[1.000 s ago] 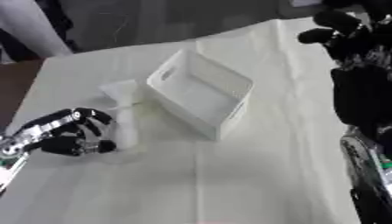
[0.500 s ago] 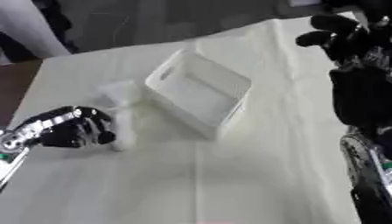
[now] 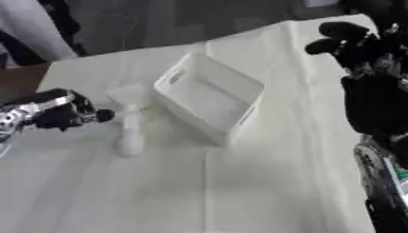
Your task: Pick up objects on the table and place them in the box.
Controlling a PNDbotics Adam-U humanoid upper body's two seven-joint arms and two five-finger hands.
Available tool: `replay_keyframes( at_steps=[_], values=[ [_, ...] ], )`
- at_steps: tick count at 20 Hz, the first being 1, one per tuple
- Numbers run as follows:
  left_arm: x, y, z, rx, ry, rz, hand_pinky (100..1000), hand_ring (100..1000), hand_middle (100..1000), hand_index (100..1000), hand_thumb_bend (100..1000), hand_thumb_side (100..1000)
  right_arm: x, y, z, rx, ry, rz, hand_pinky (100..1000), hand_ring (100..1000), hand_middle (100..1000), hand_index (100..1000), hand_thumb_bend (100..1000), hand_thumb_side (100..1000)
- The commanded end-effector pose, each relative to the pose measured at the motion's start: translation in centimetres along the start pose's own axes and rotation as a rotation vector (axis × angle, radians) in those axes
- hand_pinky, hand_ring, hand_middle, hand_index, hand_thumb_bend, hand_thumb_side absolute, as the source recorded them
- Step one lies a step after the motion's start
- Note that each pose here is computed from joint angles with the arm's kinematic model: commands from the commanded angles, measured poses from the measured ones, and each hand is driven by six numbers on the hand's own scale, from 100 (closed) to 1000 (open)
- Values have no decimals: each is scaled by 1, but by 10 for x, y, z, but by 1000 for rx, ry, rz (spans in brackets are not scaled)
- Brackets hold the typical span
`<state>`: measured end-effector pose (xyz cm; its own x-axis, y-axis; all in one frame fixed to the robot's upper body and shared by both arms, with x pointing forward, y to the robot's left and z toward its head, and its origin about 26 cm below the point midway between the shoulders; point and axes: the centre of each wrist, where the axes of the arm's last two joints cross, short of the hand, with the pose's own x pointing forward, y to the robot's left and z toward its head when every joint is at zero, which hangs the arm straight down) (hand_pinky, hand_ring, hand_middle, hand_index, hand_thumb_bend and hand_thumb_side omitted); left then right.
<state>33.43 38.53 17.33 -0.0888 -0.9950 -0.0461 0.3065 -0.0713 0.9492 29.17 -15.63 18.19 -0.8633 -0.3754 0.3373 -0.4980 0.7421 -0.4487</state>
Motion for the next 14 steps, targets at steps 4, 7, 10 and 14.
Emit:
replay_keyframes(
  at_steps=[4, 7, 10, 14],
  values=[
    [13, 19, -12, 27, 180, -352, 100, 223, 323, 496, 1000, 1000, 5, -3, -1, 1, -2, 13, 758, 841, 928, 998, 100, 911],
    [20, 17, -20, -2, 189, -393, 100, 206, 308, 475, 1000, 1000, 5, -3, 1, -1, 7, 12, 758, 841, 927, 999, 100, 912],
    [26, 10, -30, -61, 161, -384, 100, 197, 301, 466, 1000, 1000, 5, -2, 3, -2, 16, 10, 757, 841, 925, 999, 100, 908],
    [35, 6, -41, -86, 152, -372, 100, 199, 303, 464, 1000, 1000, 5, -2, 5, -3, 26, 8, 757, 841, 924, 999, 100, 906]
  ],
)
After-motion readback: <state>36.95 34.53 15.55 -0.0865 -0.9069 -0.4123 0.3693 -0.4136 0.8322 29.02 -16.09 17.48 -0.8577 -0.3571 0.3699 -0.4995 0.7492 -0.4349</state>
